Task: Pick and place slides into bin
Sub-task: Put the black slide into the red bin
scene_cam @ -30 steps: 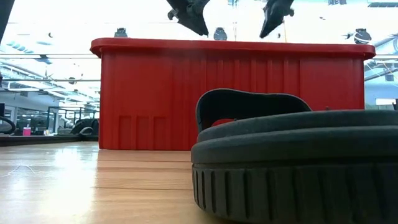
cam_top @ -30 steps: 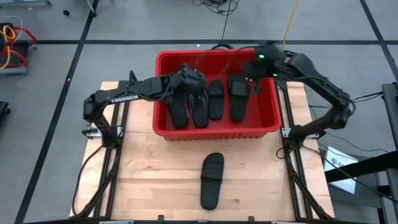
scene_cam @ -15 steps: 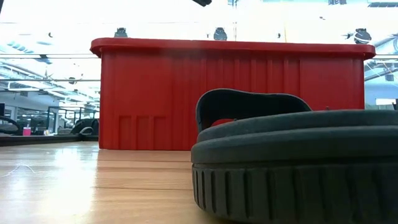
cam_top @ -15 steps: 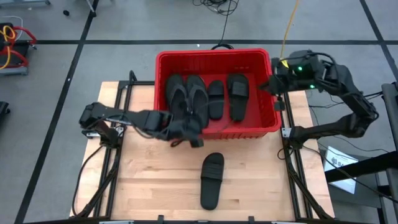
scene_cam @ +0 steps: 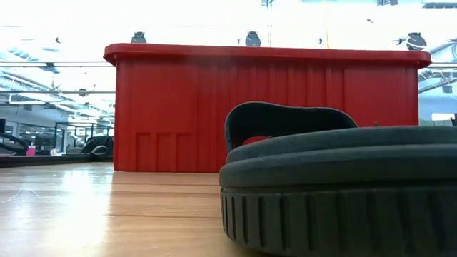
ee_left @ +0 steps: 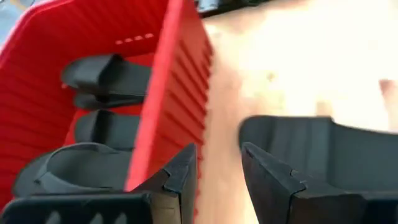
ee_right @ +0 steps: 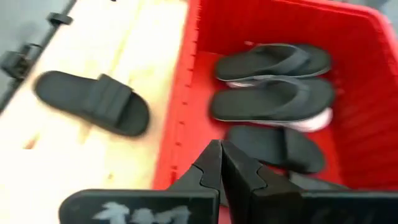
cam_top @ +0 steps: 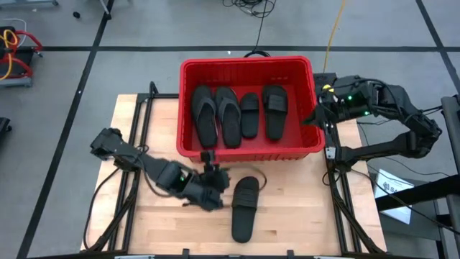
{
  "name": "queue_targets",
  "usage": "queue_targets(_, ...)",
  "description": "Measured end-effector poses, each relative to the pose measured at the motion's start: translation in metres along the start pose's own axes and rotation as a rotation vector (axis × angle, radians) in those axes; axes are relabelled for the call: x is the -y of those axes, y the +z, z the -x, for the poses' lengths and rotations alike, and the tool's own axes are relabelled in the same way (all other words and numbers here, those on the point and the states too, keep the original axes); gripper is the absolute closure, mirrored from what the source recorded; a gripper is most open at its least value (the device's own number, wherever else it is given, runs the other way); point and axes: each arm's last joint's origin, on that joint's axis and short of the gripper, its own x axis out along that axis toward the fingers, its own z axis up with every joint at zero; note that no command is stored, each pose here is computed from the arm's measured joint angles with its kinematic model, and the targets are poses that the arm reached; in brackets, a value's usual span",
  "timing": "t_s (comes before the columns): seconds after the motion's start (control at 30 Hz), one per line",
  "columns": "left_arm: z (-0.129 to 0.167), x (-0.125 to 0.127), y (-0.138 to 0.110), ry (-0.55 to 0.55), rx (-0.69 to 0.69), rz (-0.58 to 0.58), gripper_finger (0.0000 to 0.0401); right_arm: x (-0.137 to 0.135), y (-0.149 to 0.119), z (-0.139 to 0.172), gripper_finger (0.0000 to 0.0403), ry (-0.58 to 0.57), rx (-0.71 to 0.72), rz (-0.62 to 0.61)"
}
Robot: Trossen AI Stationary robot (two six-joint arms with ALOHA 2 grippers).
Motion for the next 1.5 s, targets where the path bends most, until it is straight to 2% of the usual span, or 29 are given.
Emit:
queue_targets(0.23, -0.013, 0.043, -0.012, -0.034, -0.031, -0.087, 0.0274, -0.011, -0.006, -0.011, 0.0403, 0.107, 0.038, -0.01)
queue_targets(0.33, -0.023, 0.058, -0.016, -0.059, -0.041, -0.104, 0.0274, -0.014, -0.009, -0.013, 0.0403, 0.115, 0.048, 0.009)
queue_targets(0.57, -0.057, 0.093, -0.024, -0.216, -0.076, -0.1, 0.0274, -0.016, -0.01, -0.008, 0.0403, 0.111, 0.072, 0.062)
queue_targets(0.73, -0.079, 0.111, -0.036, -0.226, -0.12, -0.133, 0.0274, -0.016, -0.01, -0.006, 0.0403, 0.108, 0.079, 0.069)
queue_targets(0.97, -0.097, 0.123, -0.049, -0.212, -0.164, -0.163, 0.0274, -0.016, -0.01, -0.006, 0.0403, 0.108, 0.08, 0.071)
queue_targets(1.27, -0.111, 0.124, -0.058, -0.097, -0.181, -0.193, 0.0274, -0.016, -0.01, -0.006, 0.0403, 0.108, 0.081, 0.071)
queue_targets(1.5, -0.121, 0.12, -0.066, -0.117, -0.214, -0.159, 0.0274, -0.016, -0.01, -0.006, 0.0403, 0.108, 0.081, 0.072)
